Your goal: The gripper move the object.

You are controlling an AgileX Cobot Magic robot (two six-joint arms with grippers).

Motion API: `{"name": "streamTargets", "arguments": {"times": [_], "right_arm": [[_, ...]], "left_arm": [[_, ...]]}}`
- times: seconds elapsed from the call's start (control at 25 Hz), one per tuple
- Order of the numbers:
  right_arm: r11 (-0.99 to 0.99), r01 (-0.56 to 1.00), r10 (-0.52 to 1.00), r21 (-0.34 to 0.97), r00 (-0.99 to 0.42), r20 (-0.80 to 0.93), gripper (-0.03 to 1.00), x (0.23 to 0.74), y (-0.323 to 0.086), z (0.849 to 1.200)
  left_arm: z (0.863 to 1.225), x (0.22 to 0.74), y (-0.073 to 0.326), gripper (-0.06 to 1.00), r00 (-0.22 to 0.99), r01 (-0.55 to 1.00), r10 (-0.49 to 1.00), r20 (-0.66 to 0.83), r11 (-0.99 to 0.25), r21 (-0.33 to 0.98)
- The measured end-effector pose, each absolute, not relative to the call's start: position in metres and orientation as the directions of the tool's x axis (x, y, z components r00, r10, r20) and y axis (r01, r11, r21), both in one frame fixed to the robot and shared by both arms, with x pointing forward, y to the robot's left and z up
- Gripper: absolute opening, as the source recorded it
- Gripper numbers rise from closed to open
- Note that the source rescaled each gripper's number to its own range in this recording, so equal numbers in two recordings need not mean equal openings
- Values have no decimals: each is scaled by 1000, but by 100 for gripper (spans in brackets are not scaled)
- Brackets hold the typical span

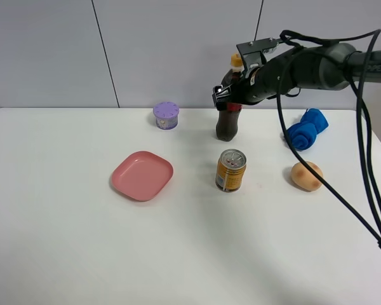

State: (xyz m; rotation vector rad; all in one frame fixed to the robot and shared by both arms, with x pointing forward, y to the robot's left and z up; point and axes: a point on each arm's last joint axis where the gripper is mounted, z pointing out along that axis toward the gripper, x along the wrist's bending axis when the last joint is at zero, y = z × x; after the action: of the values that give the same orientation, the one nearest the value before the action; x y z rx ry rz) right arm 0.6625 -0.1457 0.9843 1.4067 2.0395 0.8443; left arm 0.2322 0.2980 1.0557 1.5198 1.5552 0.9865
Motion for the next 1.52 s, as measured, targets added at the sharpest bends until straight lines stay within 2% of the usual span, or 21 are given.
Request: {"name": "streamTargets", "arguments": {"times": [0.48,0.88,1.16,1.32,1.52], "right_arm": [[268,572,944,775,-316,-94,99,621,-157,1077],[352,654,925,670,-351,-144,100,542,-167,1141],[462,743,885,484,-424,-194,100,494,-190,1159],[472,732,879,492,-433,-199,100,487,-208,1170],[409,753,912,516,-361,-195,100,485,-239,1179]], "left_arm": [[1056,232,298,100,-29,434,1000,9,4,901],[1056,232,298,100,-29,434,1000,9,4,901],[1056,232,298,100,-29,434,1000,9,4,901],[1056,232,298,100,-29,434,1000,9,4,901],[1056,232,298,100,-29,434,1000,9,4,901]]}}
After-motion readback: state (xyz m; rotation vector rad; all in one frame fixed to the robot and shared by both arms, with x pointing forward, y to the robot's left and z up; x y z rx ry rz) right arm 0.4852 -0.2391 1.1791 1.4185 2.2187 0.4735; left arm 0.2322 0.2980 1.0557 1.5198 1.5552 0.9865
